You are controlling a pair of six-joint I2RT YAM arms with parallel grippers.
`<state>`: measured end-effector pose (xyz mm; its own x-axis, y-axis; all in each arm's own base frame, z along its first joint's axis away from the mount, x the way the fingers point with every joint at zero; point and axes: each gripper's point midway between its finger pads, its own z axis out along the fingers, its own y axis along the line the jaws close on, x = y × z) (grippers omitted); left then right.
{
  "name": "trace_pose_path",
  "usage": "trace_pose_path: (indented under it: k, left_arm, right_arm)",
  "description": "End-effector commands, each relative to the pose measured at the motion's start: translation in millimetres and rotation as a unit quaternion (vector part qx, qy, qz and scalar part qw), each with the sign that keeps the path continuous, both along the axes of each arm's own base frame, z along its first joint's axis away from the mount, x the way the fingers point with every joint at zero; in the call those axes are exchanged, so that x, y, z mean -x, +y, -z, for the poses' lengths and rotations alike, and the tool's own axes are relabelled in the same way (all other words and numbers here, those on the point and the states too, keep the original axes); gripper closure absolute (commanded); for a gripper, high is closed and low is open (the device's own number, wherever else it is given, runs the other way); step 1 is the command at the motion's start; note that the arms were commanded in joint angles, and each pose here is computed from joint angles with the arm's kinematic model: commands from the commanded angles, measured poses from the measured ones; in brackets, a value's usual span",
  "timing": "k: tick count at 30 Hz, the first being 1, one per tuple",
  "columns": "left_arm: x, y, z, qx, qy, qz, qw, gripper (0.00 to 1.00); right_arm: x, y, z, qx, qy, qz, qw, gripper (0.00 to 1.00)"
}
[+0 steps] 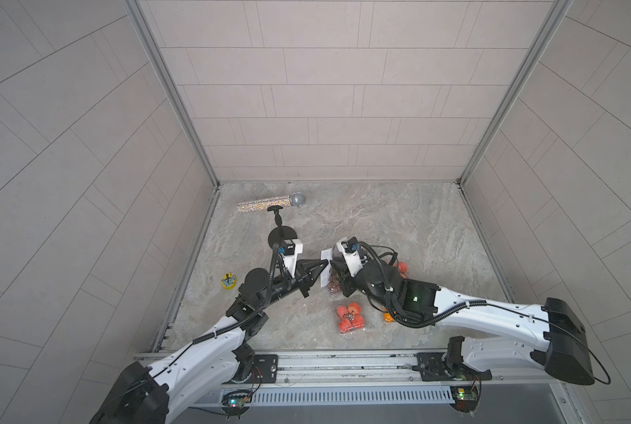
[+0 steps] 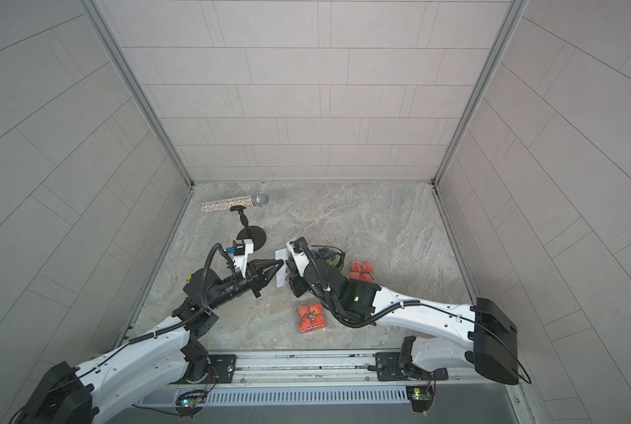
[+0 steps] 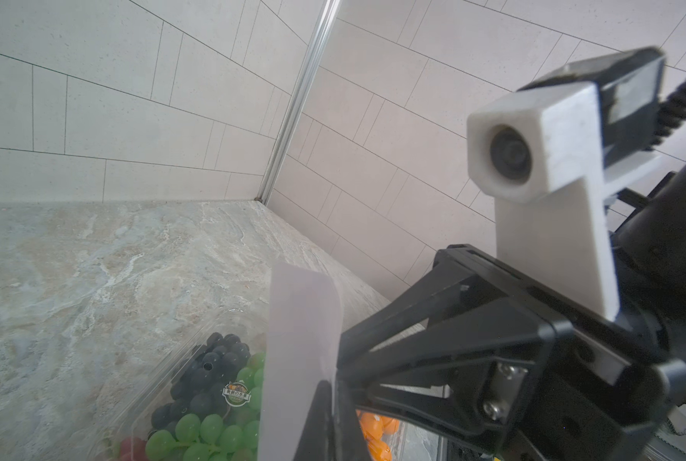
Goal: Label fruit boxes
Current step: Tear off the label from the label sticker.
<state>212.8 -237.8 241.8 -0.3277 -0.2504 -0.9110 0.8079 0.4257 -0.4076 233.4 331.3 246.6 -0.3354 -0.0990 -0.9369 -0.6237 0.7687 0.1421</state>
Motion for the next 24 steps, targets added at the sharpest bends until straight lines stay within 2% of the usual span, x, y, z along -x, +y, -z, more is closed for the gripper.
trace_pose_path:
  k: [1,7,17,24]
  left_arm:
    - [3,1,-24,0.019,-0.035,0.004,0.999,1.0]
    - [3,1,-25,0.022,-0.036,0.004,0.999,1.0]
    - [2,4,-23,0.018,-0.034,-0.007,0.999,1.0]
    - [-5,8,-17,0.005,-0.026,-0.03,0.999,1.0]
  right_arm:
    - [-2,-3,-4,-0.014,-0.006,0.005,1.0,0.9]
    - [-2,-5,-1,-0.028,0.002,-0.007,1.0,1.0]
    - [0,-12,1,-0.049,0.006,-0.023,0.999,1.0]
    - [0,-30,-1,-0.037,-0.007,0.002,0.999,1.0]
